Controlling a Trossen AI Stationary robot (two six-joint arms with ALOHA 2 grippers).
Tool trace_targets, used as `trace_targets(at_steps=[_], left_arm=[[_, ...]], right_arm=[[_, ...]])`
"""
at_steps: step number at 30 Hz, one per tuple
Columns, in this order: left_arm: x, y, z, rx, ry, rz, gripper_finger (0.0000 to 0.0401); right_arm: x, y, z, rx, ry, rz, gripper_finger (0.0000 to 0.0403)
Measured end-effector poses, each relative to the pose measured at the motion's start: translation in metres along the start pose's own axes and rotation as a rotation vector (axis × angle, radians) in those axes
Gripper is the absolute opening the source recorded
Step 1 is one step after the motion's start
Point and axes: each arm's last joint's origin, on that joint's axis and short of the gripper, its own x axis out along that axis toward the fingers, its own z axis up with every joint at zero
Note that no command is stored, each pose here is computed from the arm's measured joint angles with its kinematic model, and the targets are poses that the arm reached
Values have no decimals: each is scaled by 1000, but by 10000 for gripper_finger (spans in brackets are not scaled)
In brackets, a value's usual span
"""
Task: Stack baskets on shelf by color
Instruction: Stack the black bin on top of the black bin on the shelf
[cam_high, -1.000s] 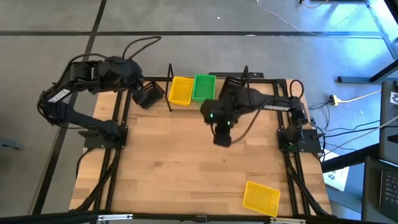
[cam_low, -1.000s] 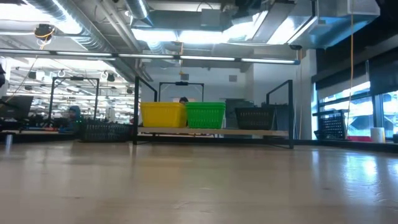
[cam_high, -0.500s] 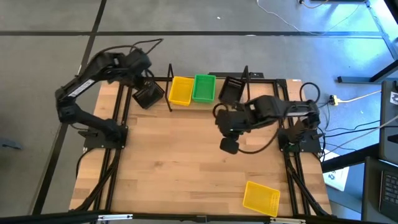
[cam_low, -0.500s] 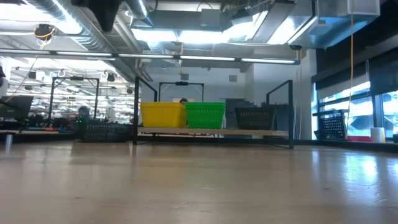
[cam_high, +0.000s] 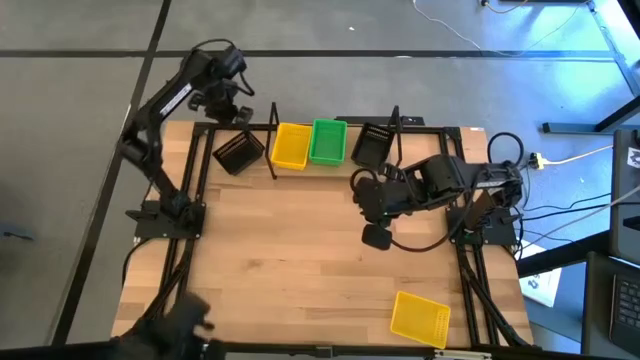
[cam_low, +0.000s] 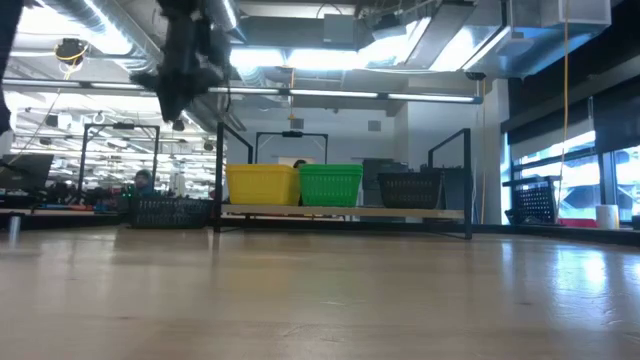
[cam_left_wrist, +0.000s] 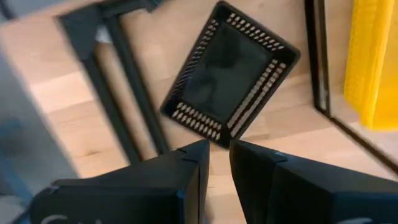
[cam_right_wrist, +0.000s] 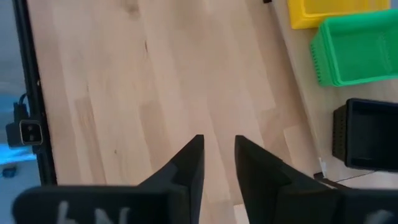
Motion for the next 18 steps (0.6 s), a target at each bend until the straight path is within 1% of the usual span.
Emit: trace_targets(at_steps=[2, 7, 10, 16, 18], left_arm=[[15, 11, 15, -20, 33, -38, 55], [46, 24, 40, -36, 81, -30, 55], [60, 27, 48, -8, 104, -29, 55], [86, 27, 59, -4, 173, -20, 55], [95, 26, 64, 20, 184, -20, 55]], right_arm=[[-1, 2, -1, -26, 0, 4, 87], [-1, 5, -2, -50, 0, 9, 87], [-1, 5, -2, -51, 0, 9, 87], [-4, 4, -3, -75, -6, 11, 87], [-4, 3, -3, -75, -7, 12, 87]])
